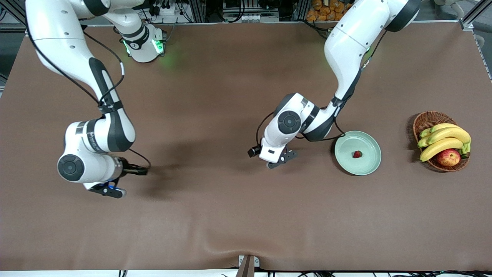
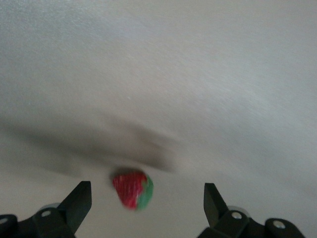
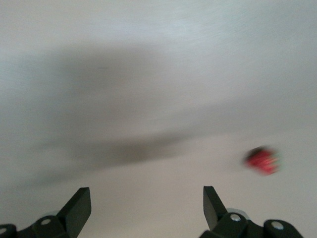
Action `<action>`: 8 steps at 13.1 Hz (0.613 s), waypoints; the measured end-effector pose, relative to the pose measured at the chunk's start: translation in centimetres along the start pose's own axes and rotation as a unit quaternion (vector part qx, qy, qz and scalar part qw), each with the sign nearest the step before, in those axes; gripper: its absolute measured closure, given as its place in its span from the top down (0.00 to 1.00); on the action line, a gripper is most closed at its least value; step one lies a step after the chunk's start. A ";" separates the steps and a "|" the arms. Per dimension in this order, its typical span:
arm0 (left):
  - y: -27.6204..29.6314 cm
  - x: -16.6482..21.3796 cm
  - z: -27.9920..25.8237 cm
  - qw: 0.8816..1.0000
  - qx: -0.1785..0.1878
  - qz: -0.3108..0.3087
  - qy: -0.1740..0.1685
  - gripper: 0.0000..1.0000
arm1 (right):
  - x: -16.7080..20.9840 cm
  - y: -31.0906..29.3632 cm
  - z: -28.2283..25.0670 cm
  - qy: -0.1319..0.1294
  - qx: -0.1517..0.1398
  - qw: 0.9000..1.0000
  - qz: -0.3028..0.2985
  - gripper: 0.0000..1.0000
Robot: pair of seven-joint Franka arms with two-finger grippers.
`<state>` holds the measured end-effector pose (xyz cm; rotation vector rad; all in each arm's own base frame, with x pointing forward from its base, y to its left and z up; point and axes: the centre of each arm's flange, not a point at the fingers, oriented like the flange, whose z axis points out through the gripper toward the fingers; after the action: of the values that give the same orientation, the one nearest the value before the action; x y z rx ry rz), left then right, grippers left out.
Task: Collect all strawberries into plate
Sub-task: 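Grasp the last strawberry with the right gripper while the left holds one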
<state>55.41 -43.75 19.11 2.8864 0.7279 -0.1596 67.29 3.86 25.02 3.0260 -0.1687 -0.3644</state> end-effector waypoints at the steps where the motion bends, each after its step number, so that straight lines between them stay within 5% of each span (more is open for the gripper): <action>1: -0.2 0.1 0.6 1.000 0.005 -0.005 0.000 1.00 | 0.3 2.7 0.7 -0.006 -0.005 1.000 -0.025 1.00; 6: 0.2 -1.1 1.4 1.000 0.011 -0.002 0.001 0.95 | 1.0 13.1 4.9 -0.029 0.014 0.997 -0.063 1.00; 8: 0.2 -1.4 1.5 1.000 0.014 0.006 0.006 0.74 | 1.2 13.0 6.7 -0.033 0.016 0.997 -0.065 1.00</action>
<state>54.22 -44.86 17.85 2.9199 0.7172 -0.1527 65.55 -9.67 19.56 3.0664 0.0188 -0.4774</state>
